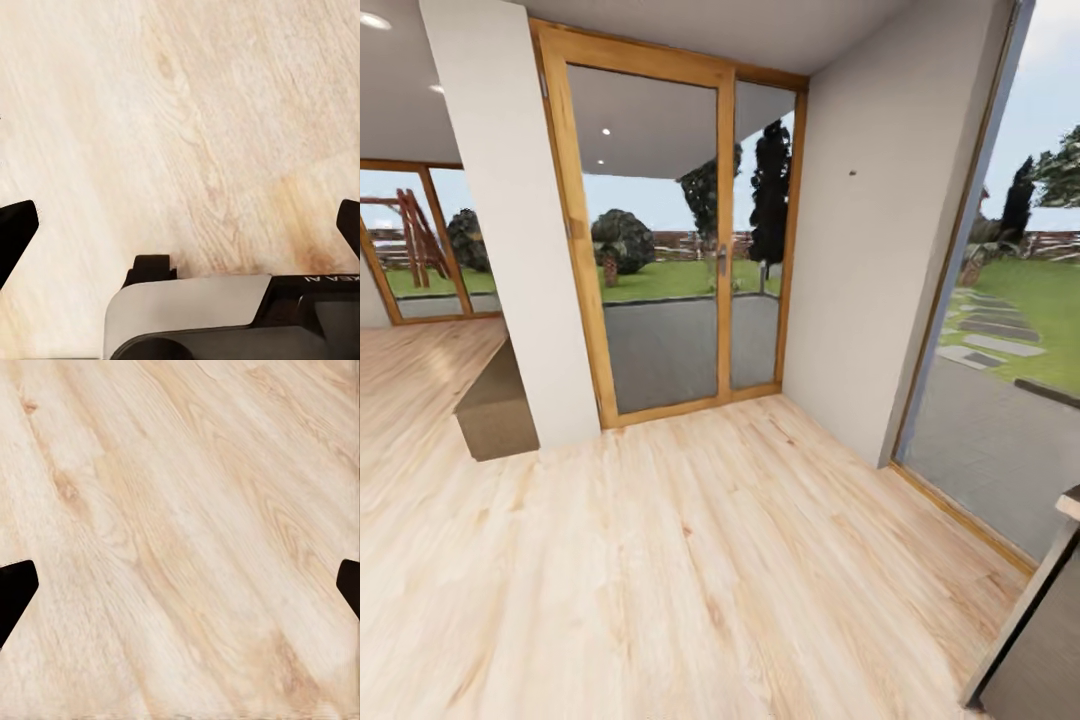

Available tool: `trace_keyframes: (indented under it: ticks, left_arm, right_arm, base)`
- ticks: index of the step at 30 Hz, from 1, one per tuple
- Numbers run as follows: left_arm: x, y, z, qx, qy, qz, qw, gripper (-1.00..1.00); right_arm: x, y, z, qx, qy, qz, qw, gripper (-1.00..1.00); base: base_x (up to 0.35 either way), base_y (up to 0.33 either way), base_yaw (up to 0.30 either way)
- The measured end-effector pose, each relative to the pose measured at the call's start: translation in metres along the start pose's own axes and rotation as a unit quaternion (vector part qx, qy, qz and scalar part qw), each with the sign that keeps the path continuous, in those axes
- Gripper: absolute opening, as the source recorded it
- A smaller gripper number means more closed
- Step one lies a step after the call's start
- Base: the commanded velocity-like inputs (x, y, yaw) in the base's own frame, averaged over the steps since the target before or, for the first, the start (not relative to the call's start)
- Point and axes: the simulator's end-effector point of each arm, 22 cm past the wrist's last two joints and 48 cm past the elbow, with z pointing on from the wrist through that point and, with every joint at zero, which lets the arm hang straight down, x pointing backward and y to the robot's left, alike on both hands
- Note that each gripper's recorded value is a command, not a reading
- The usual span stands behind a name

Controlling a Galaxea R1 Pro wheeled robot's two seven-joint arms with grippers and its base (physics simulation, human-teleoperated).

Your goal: In the kitchen, take the Vidalia onion out of the sink, dice it on the chopping board with the paring knife, put the diced onion into the bowl on the countertop, then place both the paring knife and the chopping board into the sink.

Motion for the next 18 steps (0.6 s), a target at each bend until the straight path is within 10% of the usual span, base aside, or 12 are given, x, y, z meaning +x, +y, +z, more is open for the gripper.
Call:
trace_keyframes:
  ticks: [18]
  left_arm:
    - [-0.0006, 0.0000, -0.0002, 0.000, -0.001, 0.001, 1.0000, 1.00]
  right_arm:
    - [0.0001, -0.0044, -0.0003, 0.006, 0.000, 0.004, 1.0000, 1.00]
  base:
    - [-0.048, 0.043, -0.283]
